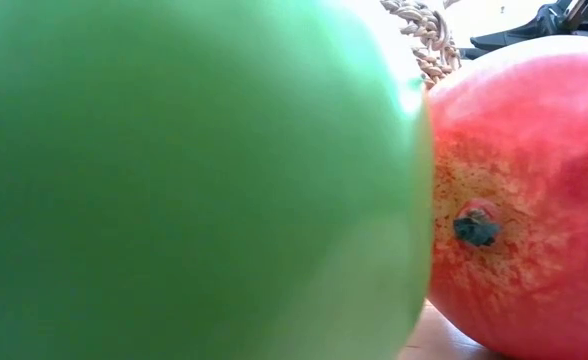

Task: Build produce basket
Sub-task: Put the yellow bell pepper into the basket

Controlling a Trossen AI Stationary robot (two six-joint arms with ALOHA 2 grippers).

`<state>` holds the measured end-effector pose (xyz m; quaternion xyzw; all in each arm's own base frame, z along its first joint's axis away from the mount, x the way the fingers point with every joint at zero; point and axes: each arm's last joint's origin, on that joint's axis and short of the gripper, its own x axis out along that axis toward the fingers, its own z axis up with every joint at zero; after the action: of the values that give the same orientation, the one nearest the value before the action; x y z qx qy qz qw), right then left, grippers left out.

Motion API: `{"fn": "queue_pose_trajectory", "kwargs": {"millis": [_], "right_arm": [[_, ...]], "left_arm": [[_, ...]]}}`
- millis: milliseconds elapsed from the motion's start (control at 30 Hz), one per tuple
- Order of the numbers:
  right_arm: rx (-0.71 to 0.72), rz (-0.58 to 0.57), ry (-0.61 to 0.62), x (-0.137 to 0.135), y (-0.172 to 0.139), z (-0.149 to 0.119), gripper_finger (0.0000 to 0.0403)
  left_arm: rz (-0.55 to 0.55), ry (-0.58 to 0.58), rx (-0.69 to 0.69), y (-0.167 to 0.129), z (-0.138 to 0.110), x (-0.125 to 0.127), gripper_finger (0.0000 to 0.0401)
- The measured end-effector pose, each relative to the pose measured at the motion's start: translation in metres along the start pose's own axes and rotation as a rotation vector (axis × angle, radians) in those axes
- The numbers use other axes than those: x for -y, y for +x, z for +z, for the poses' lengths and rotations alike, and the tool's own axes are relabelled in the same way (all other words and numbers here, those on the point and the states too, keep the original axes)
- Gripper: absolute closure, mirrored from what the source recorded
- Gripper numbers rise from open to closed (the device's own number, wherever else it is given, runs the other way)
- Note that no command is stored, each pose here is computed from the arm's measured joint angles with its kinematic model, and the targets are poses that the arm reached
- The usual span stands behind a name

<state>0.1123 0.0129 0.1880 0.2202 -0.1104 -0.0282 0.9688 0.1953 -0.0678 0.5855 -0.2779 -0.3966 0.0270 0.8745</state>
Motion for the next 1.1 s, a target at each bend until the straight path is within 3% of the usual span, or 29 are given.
{"fn": "queue_pose_trajectory", "kwargs": {"millis": [300, 467, 600, 900, 1100], "right_arm": [[0.0, 0.0, 0.0, 0.0, 0.0, 0.0, 0.0338], [0.0, 0.0, 0.0, 0.0, 0.0, 0.0, 0.0338], [0.0, 0.0, 0.0, 0.0, 0.0, 0.0, 0.0338], [0.0, 0.0, 0.0, 0.0, 0.0, 0.0, 0.0338], [0.0, 0.0, 0.0, 0.0, 0.0, 0.0, 0.0338]], "left_arm": [[0.026, 0.27, -0.037, 0.004, -0.004, -0.008, 0.0085], [0.051, 0.363, -0.14, 0.005, -0.014, -0.016, 0.0084], [0.109, 0.398, -0.277, 0.007, -0.033, -0.029, 0.0084], [0.229, 0.422, -0.485, 0.02, -0.105, -0.063, 0.0083], [0.341, 0.408, -0.597, 0.02, -0.124, -0.089, 0.0083]]}}
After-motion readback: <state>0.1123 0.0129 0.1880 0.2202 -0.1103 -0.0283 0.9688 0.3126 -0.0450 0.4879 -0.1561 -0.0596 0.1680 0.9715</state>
